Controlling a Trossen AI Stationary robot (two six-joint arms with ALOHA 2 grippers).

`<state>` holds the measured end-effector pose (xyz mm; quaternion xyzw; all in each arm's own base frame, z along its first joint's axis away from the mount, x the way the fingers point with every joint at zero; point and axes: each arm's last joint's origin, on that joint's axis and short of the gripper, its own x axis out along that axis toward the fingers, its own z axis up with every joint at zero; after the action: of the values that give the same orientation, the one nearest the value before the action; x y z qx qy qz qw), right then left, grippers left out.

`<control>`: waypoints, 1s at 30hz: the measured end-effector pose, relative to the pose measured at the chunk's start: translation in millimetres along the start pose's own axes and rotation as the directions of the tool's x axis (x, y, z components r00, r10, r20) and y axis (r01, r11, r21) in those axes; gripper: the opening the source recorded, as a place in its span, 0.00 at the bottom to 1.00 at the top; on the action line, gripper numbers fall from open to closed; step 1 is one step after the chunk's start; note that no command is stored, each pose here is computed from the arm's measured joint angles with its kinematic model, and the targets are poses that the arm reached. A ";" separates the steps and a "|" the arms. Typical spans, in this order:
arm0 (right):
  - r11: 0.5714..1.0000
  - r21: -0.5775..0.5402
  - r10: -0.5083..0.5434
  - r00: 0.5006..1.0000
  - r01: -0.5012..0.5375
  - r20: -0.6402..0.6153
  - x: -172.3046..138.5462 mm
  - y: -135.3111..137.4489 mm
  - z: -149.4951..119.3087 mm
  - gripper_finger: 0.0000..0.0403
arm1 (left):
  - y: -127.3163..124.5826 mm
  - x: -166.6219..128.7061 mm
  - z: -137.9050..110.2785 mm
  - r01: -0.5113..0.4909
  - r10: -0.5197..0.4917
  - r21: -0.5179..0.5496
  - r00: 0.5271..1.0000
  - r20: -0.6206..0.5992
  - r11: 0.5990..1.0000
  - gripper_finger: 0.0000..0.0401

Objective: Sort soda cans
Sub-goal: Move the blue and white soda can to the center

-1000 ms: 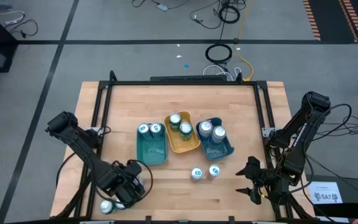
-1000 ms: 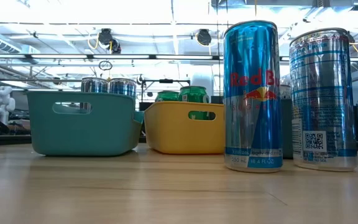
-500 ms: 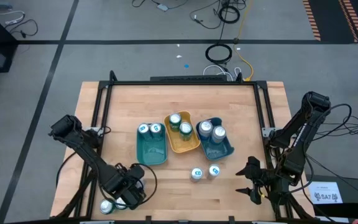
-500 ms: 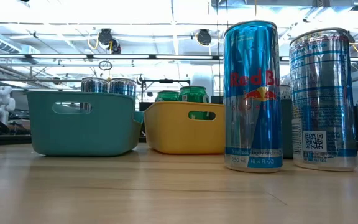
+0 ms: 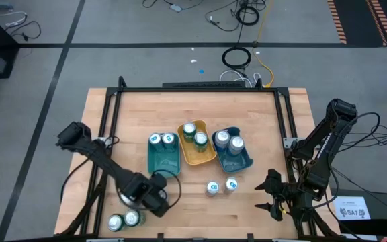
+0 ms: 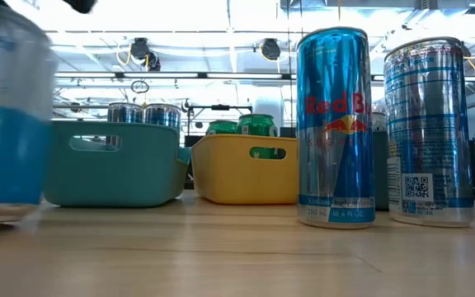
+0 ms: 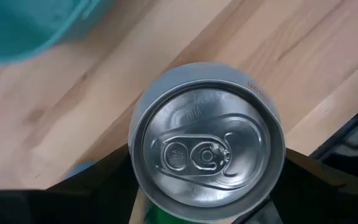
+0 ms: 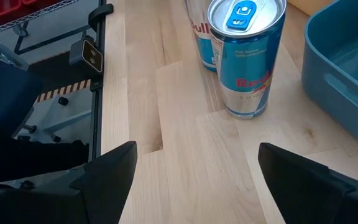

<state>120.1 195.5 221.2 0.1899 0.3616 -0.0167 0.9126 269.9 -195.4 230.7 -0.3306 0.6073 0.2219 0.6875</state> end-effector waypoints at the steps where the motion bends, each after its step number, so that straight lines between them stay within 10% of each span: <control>1: 1.000 0.000 0.000 1.000 0.000 0.000 0.0 0.0 0.0 0.81 | -0.5 0.2 5.2 0.012 -0.012 -0.015 1.000 0.003 1.000 0.75; 12: 1.000 0.009 0.011 1.000 -0.011 0.004 0.0 1.3 0.5 0.81 | -9.7 -10.9 46.7 0.077 -0.066 -0.114 0.993 0.101 0.990 0.75; 24: 1.000 0.019 0.023 1.000 -0.023 0.009 0.0 2.6 1.0 0.81 | -59.5 -4.5 80.6 -0.153 0.150 0.026 0.985 0.088 0.988 0.75; 30: 0.999 0.023 0.028 1.000 -0.028 0.011 0.0 3.2 1.2 0.81 | -76.0 -3.7 97.2 -0.062 0.050 0.075 0.986 0.160 0.995 0.75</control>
<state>121.4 198.1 223.1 0.2055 0.3539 -0.0091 0.9124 389.8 -176.5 252.6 -0.2670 0.5683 0.2423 0.7396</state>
